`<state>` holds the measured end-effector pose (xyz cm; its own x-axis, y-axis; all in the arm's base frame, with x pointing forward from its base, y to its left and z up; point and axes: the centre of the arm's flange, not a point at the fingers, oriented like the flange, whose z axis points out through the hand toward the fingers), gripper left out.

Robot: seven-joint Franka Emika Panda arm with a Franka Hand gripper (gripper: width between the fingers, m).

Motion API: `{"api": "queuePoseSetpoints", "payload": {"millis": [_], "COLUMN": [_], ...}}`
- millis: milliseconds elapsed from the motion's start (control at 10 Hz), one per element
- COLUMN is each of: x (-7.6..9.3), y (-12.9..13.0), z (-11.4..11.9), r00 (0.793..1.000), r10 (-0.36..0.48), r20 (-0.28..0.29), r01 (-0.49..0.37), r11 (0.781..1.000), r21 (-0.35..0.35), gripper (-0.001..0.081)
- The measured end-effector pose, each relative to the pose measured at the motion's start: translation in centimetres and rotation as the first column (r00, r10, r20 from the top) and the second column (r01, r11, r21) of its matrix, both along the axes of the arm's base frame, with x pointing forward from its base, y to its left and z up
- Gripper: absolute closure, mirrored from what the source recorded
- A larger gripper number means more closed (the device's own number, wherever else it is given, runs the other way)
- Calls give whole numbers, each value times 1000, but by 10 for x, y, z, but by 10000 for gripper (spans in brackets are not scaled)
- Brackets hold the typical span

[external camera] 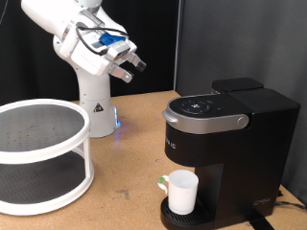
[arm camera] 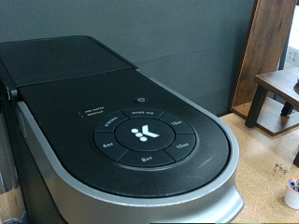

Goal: Make a cup of coffee with the keurig machine

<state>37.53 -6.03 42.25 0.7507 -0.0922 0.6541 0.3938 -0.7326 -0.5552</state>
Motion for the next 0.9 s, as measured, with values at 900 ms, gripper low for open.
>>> {"api": "queuePoseSetpoints", "payload": {"millis": [900], "x": [50], "y": [85], "z": [58], "r00": [951], "r10": [-258], "r20": [169], "r01": [88], "r11": [753], "r21": [652], "gripper": [3]}}
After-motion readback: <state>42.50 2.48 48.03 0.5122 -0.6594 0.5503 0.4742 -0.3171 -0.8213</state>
